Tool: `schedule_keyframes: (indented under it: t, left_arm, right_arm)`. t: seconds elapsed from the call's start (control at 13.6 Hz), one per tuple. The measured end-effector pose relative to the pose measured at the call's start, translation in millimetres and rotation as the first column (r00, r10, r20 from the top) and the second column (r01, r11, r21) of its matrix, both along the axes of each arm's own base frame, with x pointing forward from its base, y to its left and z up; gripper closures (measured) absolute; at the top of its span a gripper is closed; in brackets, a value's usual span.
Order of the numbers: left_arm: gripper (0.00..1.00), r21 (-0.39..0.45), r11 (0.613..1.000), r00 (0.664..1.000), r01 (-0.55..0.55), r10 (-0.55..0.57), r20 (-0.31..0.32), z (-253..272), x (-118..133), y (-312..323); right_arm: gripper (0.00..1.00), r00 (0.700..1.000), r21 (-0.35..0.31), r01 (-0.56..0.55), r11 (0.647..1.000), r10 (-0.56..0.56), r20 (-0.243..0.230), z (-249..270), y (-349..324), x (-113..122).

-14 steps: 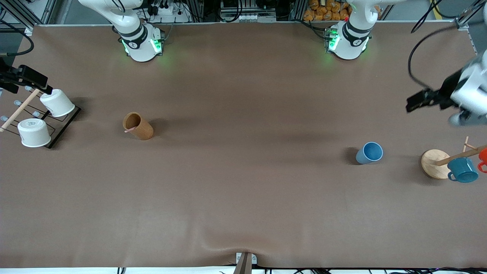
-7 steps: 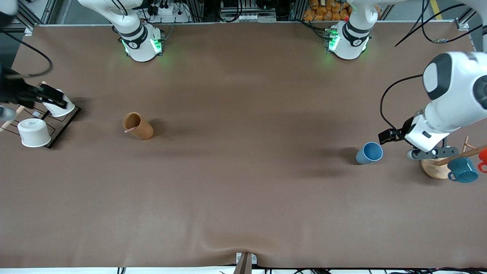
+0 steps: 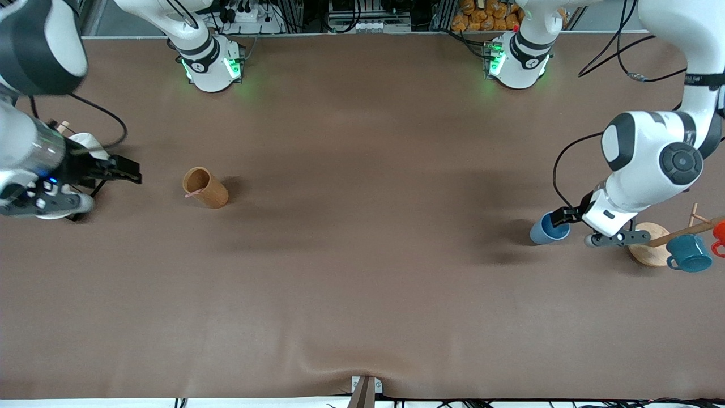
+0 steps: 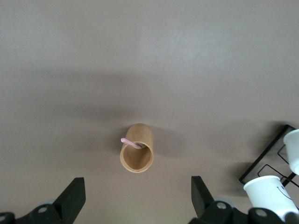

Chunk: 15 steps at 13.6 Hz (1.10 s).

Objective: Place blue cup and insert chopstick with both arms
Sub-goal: 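Reach the left gripper to the blue cup while the right gripper reaches the chopstick, then grasp the blue cup with the left gripper while the right gripper lifts the chopstick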

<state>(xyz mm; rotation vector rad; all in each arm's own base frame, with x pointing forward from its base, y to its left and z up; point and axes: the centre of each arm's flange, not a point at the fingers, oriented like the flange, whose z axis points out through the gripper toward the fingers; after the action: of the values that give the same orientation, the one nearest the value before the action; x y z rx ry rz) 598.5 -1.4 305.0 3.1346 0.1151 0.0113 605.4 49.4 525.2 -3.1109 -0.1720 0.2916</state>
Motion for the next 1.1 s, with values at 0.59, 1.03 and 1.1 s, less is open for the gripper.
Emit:
schedule_keyframes:
  t: [0.59,1.03,1.1]
  left_arm:
    - [0.38,-0.008,1.000,0.999,-0.002,0.002,-0.037,-40,-1,3]
    - [0.95,-0.014,1.000,0.999,0.004,-0.005,-0.046,-58,0,-2]
    - [0.95,-0.019,1.000,0.999,0.019,-0.020,-0.040,-56,1,-11]
  right_arm:
    - [0.00,0.989,-0.014,-0.050,0.999,0.047,-0.140,-126,32,8]
    - [0.00,0.972,-0.038,-0.020,0.999,0.011,-0.233,-180,33,-16]
    - [0.00,0.971,-0.042,-0.016,0.999,0.005,-0.240,-184,33,-18]
